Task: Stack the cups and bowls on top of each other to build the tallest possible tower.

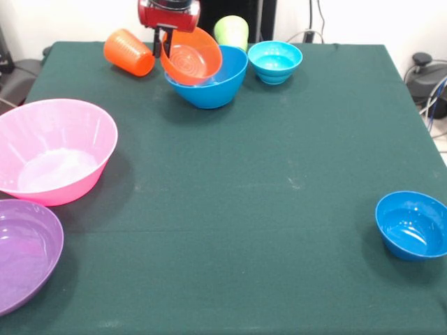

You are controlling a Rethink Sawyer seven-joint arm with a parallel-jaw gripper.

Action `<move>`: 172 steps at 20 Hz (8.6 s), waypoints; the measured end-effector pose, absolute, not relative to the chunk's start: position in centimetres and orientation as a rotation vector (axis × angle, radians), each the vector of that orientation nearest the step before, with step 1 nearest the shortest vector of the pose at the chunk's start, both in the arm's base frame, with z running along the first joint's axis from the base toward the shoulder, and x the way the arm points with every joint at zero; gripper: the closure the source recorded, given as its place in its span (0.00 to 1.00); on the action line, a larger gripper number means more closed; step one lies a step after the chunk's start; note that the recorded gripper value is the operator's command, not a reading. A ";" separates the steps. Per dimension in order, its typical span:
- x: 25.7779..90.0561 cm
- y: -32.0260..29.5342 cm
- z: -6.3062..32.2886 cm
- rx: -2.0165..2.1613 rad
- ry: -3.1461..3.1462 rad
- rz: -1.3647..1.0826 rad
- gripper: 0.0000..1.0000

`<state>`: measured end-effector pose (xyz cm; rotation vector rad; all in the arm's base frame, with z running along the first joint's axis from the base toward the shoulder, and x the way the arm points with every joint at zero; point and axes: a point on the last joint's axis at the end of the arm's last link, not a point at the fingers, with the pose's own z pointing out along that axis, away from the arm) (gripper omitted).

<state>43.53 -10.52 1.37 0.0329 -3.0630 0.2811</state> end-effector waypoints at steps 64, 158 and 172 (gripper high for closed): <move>44.3 -2.9 10.1 0.194 -3.034 0.916 1.00; 46.5 -14.6 -5.3 -0.389 -3.222 0.192 0.00; 50.6 -16.6 1.5 -0.468 -3.120 0.081 0.00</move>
